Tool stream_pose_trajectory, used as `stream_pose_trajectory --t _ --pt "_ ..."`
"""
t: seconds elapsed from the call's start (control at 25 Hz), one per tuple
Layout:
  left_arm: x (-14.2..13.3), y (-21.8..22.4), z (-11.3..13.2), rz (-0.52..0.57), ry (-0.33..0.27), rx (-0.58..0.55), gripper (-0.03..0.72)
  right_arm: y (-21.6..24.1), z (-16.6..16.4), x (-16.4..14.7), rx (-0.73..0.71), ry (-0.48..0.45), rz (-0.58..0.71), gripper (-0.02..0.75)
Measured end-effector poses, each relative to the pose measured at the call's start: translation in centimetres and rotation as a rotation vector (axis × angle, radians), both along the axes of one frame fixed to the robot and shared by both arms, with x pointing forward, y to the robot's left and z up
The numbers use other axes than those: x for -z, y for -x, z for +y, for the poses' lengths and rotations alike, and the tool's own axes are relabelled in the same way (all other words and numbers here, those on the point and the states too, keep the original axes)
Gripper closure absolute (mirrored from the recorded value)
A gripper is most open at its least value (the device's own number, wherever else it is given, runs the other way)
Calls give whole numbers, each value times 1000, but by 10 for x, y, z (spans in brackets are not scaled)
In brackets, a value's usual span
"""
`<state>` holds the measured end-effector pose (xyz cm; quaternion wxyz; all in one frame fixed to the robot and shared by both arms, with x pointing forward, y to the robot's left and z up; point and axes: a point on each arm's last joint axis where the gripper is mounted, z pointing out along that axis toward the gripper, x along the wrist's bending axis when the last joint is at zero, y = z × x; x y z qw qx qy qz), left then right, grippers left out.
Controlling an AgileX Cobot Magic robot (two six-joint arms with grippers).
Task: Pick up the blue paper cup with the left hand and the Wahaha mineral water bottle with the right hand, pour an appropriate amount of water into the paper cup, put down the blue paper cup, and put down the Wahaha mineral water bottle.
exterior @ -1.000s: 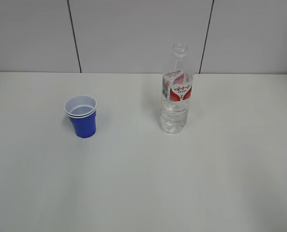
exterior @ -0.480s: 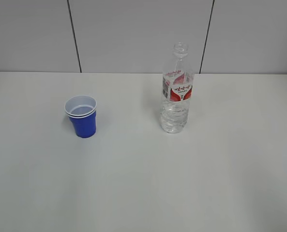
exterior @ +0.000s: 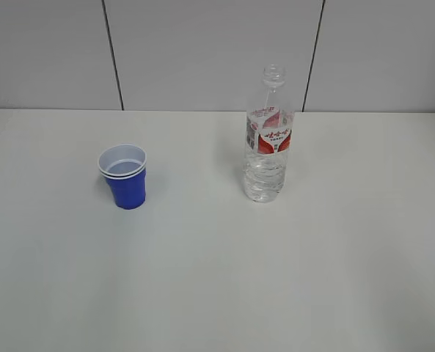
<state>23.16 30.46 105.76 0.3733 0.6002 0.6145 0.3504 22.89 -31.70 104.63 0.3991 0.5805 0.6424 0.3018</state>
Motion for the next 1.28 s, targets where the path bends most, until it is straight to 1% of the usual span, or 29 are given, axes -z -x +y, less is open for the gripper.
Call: stream_pose_trajectory --t 0.48,0.92,1.28 --pt "0 0 0 0 0 0 230 0 3 0 -26 -26 5 150" --pt "0 0 0 0 0 0 230 0 4 1 -36 -24 6 150" --pt "0 0 0 0 0 0 251 0 4 1 -37 -23 6 150"
